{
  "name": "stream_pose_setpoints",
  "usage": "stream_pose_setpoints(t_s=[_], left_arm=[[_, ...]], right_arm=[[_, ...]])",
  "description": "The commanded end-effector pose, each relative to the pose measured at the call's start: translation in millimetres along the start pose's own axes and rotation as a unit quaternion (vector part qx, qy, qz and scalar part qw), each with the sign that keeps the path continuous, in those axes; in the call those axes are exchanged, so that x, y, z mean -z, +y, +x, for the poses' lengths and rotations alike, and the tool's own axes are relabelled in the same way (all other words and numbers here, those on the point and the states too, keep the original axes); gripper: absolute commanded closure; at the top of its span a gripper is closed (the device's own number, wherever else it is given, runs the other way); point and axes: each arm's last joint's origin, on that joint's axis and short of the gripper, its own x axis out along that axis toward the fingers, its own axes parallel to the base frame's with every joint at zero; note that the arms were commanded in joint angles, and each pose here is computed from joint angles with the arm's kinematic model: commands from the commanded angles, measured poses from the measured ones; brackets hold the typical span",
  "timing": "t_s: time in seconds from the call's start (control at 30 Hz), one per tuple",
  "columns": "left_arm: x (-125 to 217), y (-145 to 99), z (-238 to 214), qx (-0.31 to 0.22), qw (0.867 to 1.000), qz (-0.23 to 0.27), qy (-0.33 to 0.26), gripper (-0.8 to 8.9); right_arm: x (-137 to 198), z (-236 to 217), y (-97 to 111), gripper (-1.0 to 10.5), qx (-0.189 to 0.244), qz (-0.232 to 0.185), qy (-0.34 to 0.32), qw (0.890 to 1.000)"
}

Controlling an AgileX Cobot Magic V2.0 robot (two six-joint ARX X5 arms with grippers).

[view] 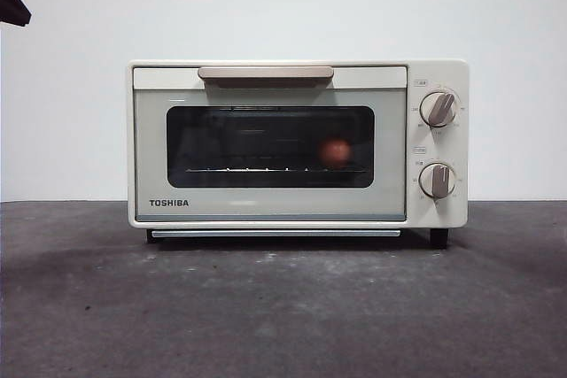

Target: Eggoven

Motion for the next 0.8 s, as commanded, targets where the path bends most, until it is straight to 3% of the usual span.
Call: stream_pose_setpoints(t_s=[0.03, 0.23, 0.3, 0.4, 0.53, 0.8], left_arm=[[-6.1, -2.4, -1.6, 0.005, 1.0, 0.009, -0.01, 8.06], [-6.0, -2.3, -1.6, 0.004, 1.0, 0.009, -0.01, 8.06], [-6.8, -2.3, -1.7, 0.003, 0.999, 0.043, -0.014, 8.06], [-11.3, 0.8, -9.0, -0.048, 0.996, 0.059, -0.052, 8.06], [-19.4, 10.7, -27.7, -0.14, 0.979, 0.064, -0.137, 8.06], [9.2, 26.9, -45.6, -0.202, 0.947, 0.101, -0.228, 8.06]], right_arm=[[-2.0, -1.9, 1.2, 9.4, -0.005, -0.005, -0.009, 1.0], [-2.1, -2.0, 1.2, 9.4, -0.004, -0.005, -0.009, 1.0], [-2.0, -2.0, 1.2, 9.4, -0.004, -0.005, -0.009, 1.0], [-2.1, -2.0, 1.2, 9.4, -0.005, -0.005, -0.009, 1.0], [-2.1, -2.0, 1.2, 9.4, -0.005, -0.005, -0.009, 1.0], [-2.0, -2.0, 1.2, 9.4, -0.004, -0.005, -0.009, 1.0]])
